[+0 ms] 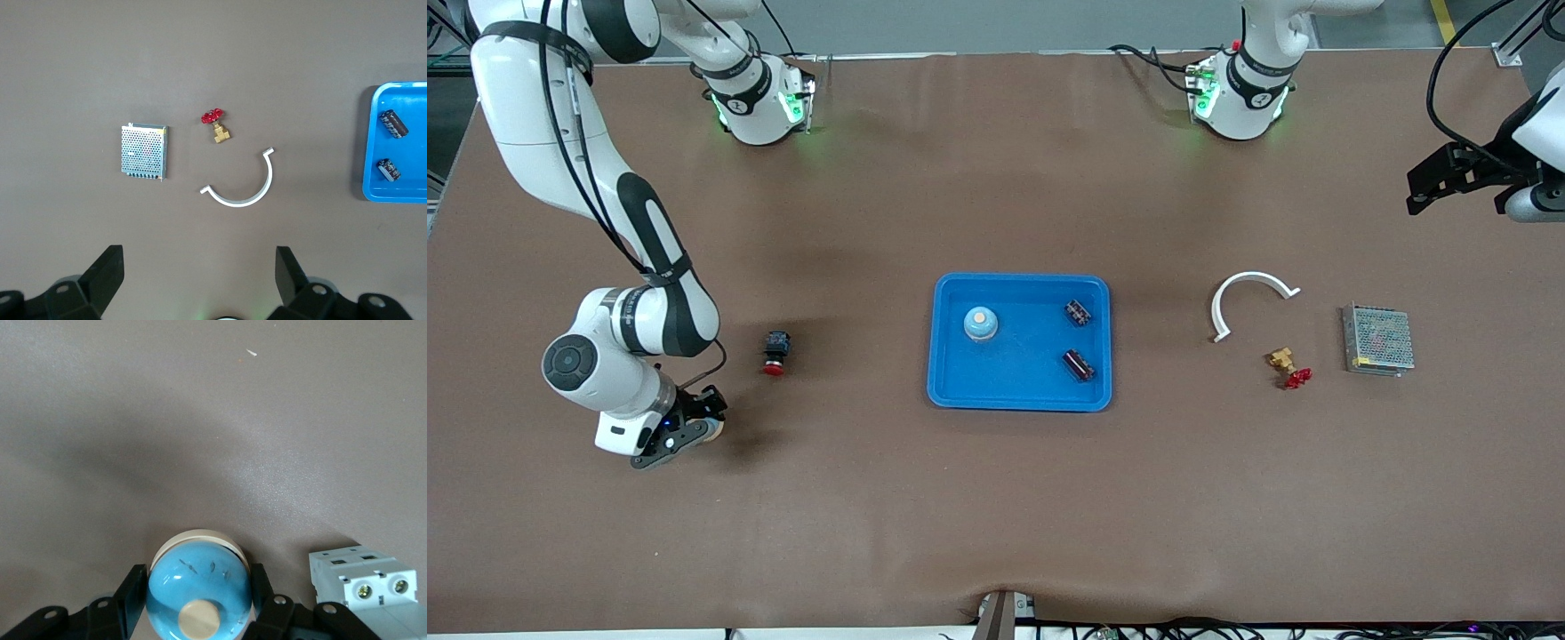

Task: Place electrolytic capacitor and blue bell in tray
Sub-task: 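Carry the blue bell over the tray with the right gripper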

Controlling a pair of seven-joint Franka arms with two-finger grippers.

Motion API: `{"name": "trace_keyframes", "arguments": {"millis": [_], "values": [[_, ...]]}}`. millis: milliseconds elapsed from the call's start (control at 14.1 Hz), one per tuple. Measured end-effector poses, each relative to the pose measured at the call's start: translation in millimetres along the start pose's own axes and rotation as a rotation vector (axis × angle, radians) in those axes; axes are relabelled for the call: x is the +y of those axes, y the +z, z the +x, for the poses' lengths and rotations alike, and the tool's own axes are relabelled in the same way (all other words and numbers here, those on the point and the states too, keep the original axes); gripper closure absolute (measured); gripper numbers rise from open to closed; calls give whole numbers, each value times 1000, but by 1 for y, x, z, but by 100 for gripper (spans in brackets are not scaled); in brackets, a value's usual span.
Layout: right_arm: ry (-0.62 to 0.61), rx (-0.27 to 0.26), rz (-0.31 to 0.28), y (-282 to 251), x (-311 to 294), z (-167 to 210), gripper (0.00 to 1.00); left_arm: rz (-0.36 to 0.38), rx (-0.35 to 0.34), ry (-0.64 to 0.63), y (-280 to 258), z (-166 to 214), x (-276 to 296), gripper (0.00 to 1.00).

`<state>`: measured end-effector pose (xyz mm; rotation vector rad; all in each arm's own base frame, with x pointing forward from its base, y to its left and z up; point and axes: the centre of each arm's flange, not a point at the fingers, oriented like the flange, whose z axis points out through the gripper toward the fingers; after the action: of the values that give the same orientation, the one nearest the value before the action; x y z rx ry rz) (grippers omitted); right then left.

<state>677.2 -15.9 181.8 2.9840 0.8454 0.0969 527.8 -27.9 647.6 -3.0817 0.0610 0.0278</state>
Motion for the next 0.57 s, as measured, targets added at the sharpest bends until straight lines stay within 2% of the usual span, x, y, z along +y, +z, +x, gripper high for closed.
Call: {"name": "trace_keyframes", "arguments": {"millis": [213, 567], "values": [[-5, 7, 3, -4, -2, 6, 33, 0, -5, -2, 1, -1, -1, 0], [23, -10, 46, -42, -7, 35, 33, 0, -17, -1, 3, -2, -1, 0]]}}
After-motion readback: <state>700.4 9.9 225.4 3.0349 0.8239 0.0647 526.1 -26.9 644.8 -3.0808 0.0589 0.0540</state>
